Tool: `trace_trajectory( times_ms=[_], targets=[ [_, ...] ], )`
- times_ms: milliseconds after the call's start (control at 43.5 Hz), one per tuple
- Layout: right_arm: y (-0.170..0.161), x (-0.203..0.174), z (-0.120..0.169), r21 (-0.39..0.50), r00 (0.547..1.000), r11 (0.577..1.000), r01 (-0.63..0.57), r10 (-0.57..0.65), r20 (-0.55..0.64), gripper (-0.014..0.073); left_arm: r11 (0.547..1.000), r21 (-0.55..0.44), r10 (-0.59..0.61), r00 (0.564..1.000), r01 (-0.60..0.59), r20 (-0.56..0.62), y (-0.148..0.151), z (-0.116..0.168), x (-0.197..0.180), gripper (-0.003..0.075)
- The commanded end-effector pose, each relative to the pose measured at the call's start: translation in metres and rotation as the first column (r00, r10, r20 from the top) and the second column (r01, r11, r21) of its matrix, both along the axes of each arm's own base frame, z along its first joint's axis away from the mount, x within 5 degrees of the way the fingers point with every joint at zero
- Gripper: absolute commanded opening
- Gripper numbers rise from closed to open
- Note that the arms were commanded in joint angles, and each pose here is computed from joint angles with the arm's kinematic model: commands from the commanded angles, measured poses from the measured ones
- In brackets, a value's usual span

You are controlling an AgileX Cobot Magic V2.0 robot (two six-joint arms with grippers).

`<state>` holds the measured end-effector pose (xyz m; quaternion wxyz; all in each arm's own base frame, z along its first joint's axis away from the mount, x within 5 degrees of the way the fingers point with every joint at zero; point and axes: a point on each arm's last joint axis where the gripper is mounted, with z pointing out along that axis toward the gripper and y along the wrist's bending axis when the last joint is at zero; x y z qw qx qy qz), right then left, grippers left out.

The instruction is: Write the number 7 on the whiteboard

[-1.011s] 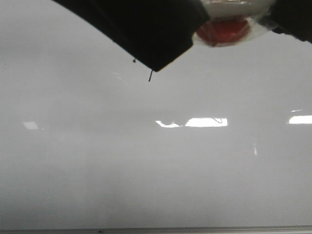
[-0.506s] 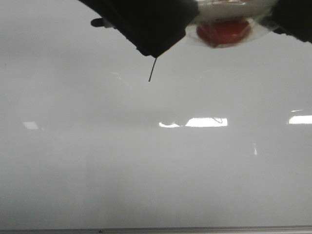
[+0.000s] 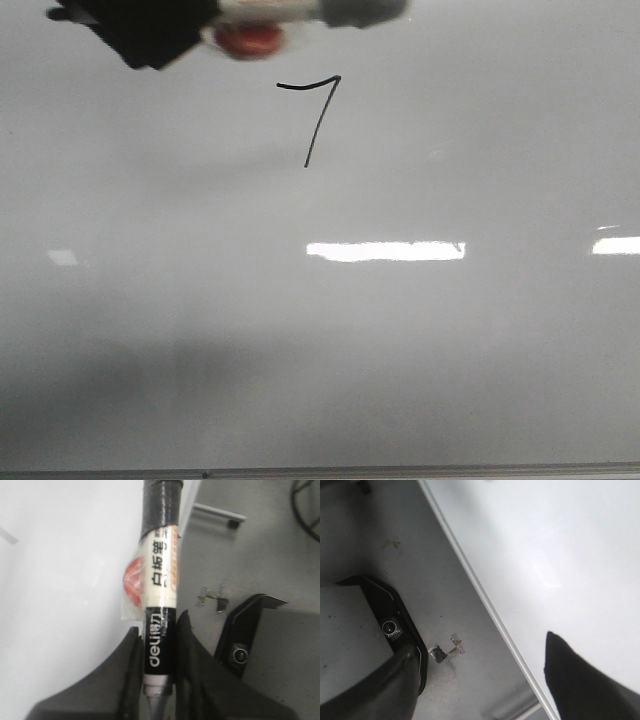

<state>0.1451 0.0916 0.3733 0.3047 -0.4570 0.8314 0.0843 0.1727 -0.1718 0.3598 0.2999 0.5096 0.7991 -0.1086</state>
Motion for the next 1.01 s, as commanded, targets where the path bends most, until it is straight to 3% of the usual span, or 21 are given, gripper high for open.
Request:
trace_trajectory(
  times_ms=[0,207,368,552,667,989],
  targets=[
    [-0.010,-0.001,0.017,0.063,0.993,0.994,0.085,-0.089,0.076,0.0550,0.976,-0.078,0.211,0.974,-0.204,0.083,0.027,0.028,0.005,0.0018],
    [-0.013,-0.001,0.018,0.067,0.991,0.993,0.101,-0.106,0.078,0.0550,0.816,-0.117,0.577,0.805,-0.566,0.139,0.094,0.029,0.014,0.0018],
    [-0.013,0.000,0.018,0.071,0.991,0.992,0.102,-0.108,0.084,0.0550,0.701,-0.206,0.713,0.676,-0.683,0.187,0.133,0.008,0.021,0.0017],
    [-0.012,0.000,0.018,0.072,0.991,0.992,0.102,-0.108,0.083,0.0550,0.520,-0.353,0.851,0.504,-0.777,0.144,0.164,-0.020,0.038,0.0017],
    [-0.012,0.000,0.018,0.076,0.990,0.992,0.102,-0.108,0.085,0.0550,0.479,-0.442,0.873,0.464,-0.759,0.150,0.172,-0.034,0.051,0.0017],
    [-0.012,0.000,0.019,0.079,0.990,0.992,0.102,-0.109,0.087,0.0550,0.485,-0.467,0.867,0.476,-0.739,0.146,0.170,-0.071,0.093,0.0017]
  ],
)
